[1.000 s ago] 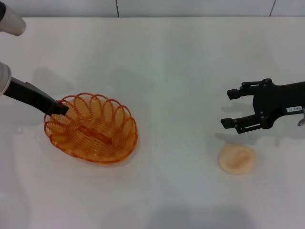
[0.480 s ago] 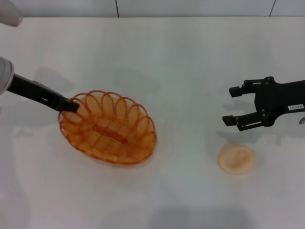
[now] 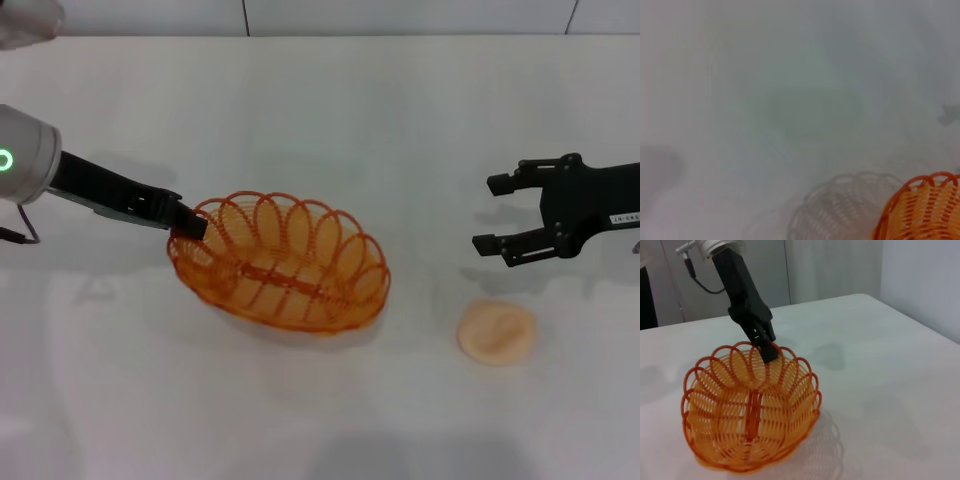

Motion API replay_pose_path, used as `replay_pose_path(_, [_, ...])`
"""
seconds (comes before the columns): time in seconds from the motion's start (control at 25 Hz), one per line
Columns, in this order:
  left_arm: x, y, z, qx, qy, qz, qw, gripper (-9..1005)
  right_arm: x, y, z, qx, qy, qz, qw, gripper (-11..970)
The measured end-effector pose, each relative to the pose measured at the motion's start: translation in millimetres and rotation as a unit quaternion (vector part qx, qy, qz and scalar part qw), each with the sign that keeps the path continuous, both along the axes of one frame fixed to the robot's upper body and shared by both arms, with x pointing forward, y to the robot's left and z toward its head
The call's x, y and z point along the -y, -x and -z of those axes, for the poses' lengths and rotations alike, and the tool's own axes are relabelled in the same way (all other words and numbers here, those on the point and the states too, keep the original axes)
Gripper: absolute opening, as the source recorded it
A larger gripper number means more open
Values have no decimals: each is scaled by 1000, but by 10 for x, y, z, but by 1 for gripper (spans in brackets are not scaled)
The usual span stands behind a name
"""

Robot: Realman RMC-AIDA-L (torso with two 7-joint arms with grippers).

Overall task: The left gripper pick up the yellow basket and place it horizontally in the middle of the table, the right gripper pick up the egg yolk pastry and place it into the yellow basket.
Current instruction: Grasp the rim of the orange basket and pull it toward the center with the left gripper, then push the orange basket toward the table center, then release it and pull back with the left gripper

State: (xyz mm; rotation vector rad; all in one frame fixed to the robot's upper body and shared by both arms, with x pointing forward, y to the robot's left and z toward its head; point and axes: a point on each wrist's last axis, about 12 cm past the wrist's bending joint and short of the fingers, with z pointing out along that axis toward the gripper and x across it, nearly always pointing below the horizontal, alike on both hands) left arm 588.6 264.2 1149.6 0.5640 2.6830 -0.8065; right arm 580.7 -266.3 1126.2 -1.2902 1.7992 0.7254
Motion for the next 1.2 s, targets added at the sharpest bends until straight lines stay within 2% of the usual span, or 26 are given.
replay_pose_path(0.24, [32, -25, 18, -26, 6, -54, 998, 76, 52, -9, -30, 8, -2, 3, 1000, 840])
replay_pose_path(0.28, [22, -41, 31, -30, 9, -80, 996, 76, 64, -11, -36, 9, -2, 4, 1000, 840])
replay_pose_path(0.44, [35, -54, 42, -35, 16, -102, 994, 76, 74, -10, -41, 14, 0, 1, 1000, 840])
replay_pose_path(0.8, [379, -35, 155, -50, 12, -103, 993, 76, 110, -13, -52, 21, 5, -2, 1000, 840])
replay_pose_path(1.08, [507, -29, 141, -53, 14, -106, 993, 77, 152, 2, -57, 27, 1, 0, 1000, 840])
replay_pose_path(1.2, [497, -24, 147, -51, 15, -114, 992, 77, 159, 13, -52, 28, 1, -1, 1000, 840])
